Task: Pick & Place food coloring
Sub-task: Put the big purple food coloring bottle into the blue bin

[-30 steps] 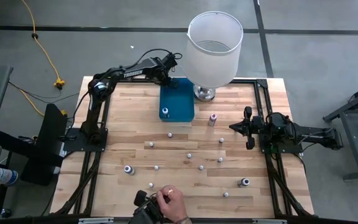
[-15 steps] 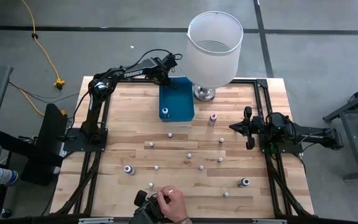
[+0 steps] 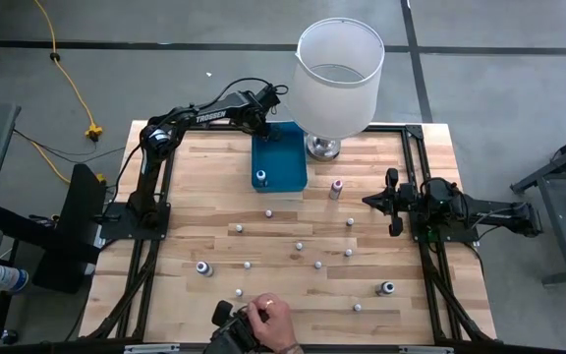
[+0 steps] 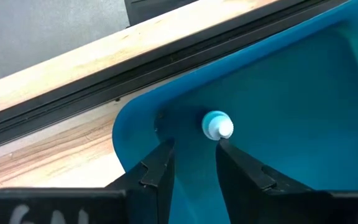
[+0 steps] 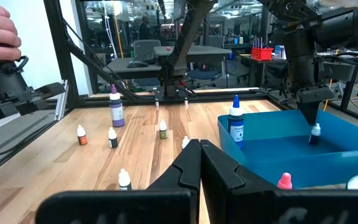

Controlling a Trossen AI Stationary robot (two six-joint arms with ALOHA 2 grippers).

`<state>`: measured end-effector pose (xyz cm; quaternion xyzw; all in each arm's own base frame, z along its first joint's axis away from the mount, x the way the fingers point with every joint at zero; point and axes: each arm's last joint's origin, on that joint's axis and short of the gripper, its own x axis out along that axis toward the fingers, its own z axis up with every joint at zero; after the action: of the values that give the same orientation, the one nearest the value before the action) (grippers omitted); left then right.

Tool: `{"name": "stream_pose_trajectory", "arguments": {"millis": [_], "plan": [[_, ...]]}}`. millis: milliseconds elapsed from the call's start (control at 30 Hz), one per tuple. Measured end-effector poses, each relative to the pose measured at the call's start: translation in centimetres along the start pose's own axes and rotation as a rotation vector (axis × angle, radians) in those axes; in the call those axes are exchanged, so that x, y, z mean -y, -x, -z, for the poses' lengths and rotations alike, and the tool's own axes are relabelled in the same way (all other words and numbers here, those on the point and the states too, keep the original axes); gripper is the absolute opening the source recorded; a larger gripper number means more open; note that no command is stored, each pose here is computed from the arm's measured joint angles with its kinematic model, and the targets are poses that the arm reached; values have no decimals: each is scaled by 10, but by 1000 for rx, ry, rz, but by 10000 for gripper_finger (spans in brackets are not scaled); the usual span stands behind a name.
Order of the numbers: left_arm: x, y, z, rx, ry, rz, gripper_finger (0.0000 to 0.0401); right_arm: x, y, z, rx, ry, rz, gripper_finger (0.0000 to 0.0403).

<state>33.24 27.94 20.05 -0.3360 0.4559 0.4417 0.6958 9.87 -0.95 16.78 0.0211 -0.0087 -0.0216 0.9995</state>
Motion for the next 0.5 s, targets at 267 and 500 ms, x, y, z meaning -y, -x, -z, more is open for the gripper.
{"name": "stream_pose_trajectory", "arguments": {"millis": [267, 500], "plan": [[4, 16, -12, 36, -16, 20, 111, 0, 0, 0, 0, 0, 0, 0], [6, 54, -27, 63, -78, 26, 111, 0, 0, 0, 0, 0, 1, 0]]}}
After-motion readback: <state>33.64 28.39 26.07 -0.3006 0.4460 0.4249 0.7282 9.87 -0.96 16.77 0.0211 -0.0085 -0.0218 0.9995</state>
